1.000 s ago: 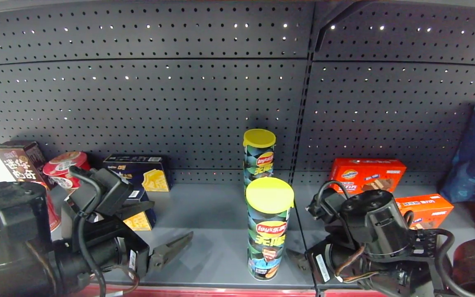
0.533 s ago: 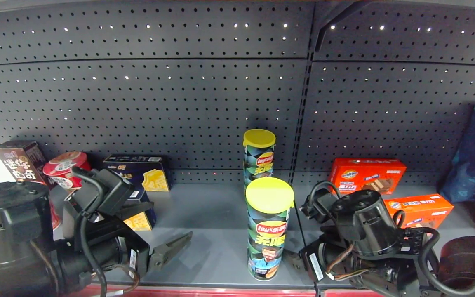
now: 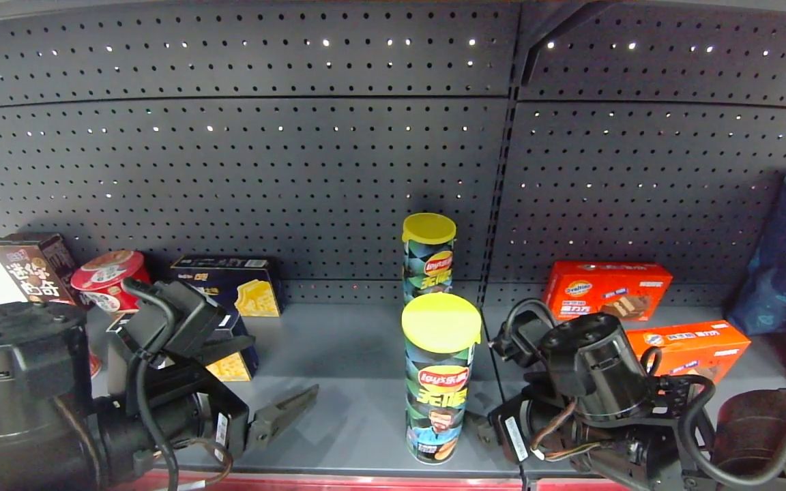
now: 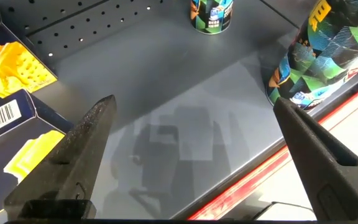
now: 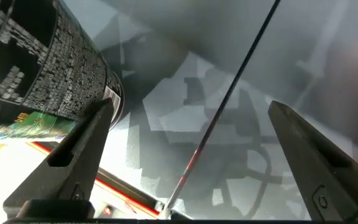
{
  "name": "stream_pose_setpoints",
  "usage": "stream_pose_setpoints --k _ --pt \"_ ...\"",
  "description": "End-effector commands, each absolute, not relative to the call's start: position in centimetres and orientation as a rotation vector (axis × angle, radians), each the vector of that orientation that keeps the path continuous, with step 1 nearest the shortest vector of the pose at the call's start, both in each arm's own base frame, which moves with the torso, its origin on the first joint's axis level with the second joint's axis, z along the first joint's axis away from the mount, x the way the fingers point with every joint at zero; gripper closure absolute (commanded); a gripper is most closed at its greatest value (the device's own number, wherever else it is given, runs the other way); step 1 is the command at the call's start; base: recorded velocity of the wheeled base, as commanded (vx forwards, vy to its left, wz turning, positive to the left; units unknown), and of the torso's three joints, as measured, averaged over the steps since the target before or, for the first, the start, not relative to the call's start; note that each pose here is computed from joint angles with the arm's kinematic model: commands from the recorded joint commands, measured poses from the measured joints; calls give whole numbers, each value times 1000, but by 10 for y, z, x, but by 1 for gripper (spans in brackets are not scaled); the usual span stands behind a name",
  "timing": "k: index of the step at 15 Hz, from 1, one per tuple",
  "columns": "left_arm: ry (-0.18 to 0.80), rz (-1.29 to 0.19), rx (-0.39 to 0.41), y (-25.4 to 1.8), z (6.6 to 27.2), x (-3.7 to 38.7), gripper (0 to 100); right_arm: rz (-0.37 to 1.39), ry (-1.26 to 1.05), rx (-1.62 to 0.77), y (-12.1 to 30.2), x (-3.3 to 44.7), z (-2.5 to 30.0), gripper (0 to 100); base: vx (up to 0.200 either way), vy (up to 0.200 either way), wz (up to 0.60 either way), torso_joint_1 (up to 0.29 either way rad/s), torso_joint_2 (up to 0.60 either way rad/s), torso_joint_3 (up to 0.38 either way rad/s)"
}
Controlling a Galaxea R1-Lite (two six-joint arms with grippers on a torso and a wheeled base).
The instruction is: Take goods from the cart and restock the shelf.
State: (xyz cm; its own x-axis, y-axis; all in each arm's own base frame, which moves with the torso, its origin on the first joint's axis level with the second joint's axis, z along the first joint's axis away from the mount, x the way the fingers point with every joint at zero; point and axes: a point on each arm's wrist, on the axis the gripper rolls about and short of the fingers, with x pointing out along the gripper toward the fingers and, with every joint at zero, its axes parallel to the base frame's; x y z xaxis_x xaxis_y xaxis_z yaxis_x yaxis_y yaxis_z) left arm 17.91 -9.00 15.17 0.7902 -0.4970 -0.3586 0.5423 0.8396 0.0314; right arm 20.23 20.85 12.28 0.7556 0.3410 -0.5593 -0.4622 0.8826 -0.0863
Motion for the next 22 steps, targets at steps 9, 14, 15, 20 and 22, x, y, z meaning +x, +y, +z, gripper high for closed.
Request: stream_pose_setpoints --k 9,14,15,20,22 --pt "333 -556 135 -89 154 177 0 443 509 -191 189 185 143 0 0 0 0 0 0 0" --pt "228 -410 125 -58 178 144 0 380 311 -45 143 168 200 0 0 0 0 0 0 0" --pt "208 -358 117 -47 178 136 0 341 287 -26 129 165 205 0 0 0 0 0 0 0" --pt "89 -137 89 -10 174 80 0 68 151 33 47 132 213 0 0 0 0 0 0 0" --pt "75 -83 91 -5 164 58 0 2 121 33 23 90 193 0 0 0 0 0 0 0"
